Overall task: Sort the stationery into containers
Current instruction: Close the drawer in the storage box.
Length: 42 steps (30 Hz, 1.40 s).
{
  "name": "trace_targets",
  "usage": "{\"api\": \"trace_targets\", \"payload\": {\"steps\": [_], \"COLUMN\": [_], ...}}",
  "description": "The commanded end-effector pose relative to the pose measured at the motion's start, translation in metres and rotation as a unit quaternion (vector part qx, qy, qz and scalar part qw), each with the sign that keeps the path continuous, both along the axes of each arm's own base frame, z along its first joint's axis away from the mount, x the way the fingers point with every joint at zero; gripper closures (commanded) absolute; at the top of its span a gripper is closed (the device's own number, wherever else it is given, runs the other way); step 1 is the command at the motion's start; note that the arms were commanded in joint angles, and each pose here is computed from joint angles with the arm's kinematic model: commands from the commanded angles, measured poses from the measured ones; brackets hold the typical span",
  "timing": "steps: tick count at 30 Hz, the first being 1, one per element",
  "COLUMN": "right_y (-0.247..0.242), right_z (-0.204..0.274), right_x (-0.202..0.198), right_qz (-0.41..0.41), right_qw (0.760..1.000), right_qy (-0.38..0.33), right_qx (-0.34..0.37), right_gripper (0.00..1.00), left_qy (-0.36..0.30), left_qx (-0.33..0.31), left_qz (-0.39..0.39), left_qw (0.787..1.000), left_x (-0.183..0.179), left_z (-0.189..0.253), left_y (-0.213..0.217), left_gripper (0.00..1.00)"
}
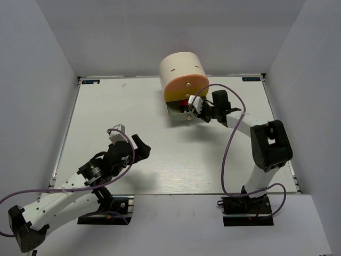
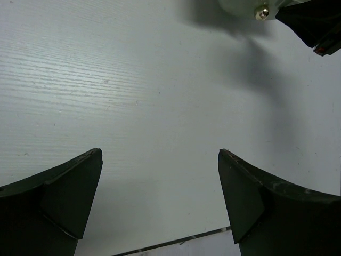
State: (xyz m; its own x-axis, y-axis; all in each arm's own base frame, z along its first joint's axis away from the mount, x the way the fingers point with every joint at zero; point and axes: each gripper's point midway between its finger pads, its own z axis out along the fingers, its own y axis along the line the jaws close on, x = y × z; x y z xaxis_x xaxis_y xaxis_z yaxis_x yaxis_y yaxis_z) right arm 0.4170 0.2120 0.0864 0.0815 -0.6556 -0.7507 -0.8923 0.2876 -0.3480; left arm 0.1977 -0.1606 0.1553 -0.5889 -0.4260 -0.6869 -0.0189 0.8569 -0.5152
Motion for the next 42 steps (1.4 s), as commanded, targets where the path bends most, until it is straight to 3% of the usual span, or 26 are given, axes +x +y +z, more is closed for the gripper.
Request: {"api": "trace_targets", "payload": {"steps": [1,17,28,42], "right_y": [0.009,0.037,0.038,0.034], "right_z": [0.028,0.039,0.033,0.034], "right_x": [0.029,0.061,0.092,0.084], "right_qz": [-0.011,-0.024,-0.075,-0.086], "right_qw": [0.997,0.99,0.98,0.977], "right_qy": [-0.076,-0.136,-0.181,-0.195], "right_qx": [-0.002,-0.002,-0.029,-0.025], "right_gripper": [0.88,0.8,0.8,0.78], "left_qy": [0.027,0.037,0.044,0.044], "left_qx": [0.001,-0.002,0.002,-0.003], "left_qz": [0.007,0.009,0.011,0.008], "left_qw": [1.0,0.999,0.999,0.999], "left_x": [-0.004,-0.005,-0.008,0.002], "left_z": [-0.015,-0.021,-0.024,-0.024], "left_y": [0.001,-0.002,0.002,-0.012], "left_gripper": [0.0,0.0,0.0,0.0]}}
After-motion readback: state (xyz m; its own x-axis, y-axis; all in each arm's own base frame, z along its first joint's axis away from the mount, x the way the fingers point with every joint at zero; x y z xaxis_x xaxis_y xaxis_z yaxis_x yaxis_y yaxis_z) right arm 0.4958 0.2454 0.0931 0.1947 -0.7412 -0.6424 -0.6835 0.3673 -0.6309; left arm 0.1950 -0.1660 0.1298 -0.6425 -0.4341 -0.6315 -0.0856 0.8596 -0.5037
